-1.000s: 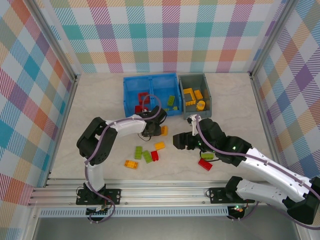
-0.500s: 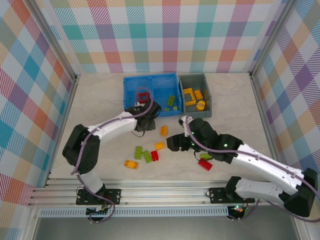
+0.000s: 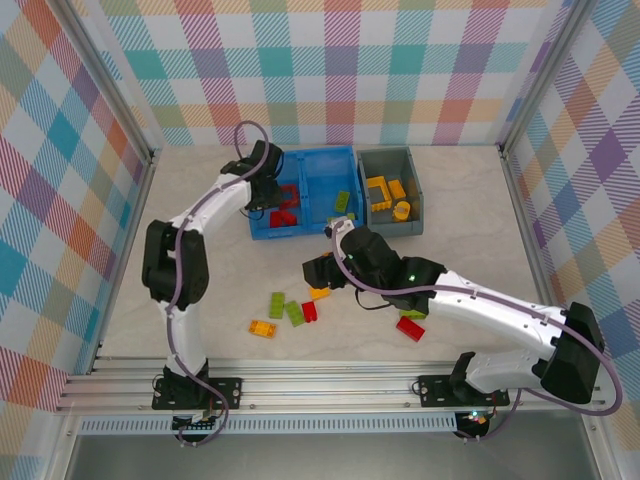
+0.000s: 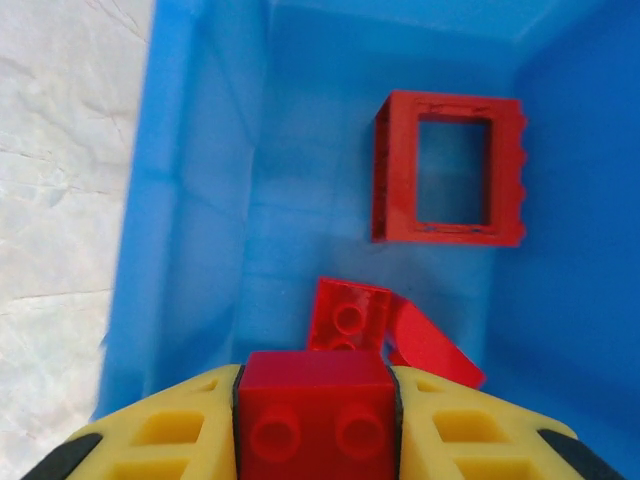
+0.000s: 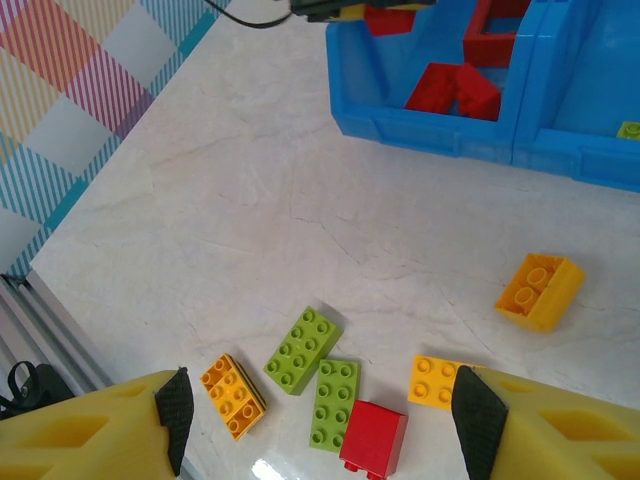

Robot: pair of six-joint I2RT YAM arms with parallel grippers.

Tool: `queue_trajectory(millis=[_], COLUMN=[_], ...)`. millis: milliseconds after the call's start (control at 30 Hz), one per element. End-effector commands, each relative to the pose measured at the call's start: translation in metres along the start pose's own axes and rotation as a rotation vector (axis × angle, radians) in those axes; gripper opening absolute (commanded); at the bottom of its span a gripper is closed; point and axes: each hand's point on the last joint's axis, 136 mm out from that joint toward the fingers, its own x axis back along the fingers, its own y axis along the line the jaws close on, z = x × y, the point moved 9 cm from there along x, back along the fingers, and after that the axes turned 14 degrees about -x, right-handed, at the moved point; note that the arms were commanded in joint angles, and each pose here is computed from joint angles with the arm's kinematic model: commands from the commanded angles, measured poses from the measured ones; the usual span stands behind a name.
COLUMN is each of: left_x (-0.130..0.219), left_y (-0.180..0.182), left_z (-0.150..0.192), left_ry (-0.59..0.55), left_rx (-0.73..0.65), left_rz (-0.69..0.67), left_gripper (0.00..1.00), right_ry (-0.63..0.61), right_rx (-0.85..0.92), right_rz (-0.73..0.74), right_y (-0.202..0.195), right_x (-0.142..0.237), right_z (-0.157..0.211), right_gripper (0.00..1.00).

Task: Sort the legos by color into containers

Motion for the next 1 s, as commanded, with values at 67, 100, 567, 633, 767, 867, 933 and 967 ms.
queue_trajectory(millis=[67, 100, 567, 633, 767, 867, 933, 967], left_x=[-0.016, -0.021, -0.055, -0.046, -0.012, 0.026, 0.055, 0.068], left_y=[-0.002, -0.003, -0.008, -0.012, -0.016, -0.016, -0.015, -0.014], left_z=[-0.017, -0.019, -0.022, -0.024, -0.032, -0.035, -0.033, -0.032], left_ry=[0.041, 0.047, 0.080, 0.062, 0.003, -0.070, -0.112, -0.134], left_rx=[-0.026, -0.028, -0.015, -0.021, -0.009, 0.022, 0.056, 0.071], left_rz=[-0.006, -0.021, -0.089, -0.079, -0.052, -0.029, -0.012, -0.003], left_gripper=[0.32, 0.31, 0.48, 0.54, 0.59, 0.59, 0.59, 0.58], right_ry=[-0.041, -0.038, -0.027, -0.022, -0.023, -0.027, -0.004, 0.014], right_rx=[-0.027, -0.030, -0.022, -0.020, -0.032, -0.063, -0.082, -0.085], right_rz=[-0.030, -0.024, -0.031, -0.027, 0.009, 0.097, 0.181, 0.208], right_y=[0.007, 0.006, 0.008, 0.007, -0.002, -0.017, -0.028, -0.033], right_x=[0.002, 0.002, -0.004, -0.004, 0.000, 0.004, 0.003, 0.000], right_z=[-0.008, -0.007, -0.008, -0.006, 0.000, 0.006, 0.011, 0.014], right_gripper=[0.71, 0.71, 0.71, 0.72, 0.71, 0.71, 0.70, 0.70])
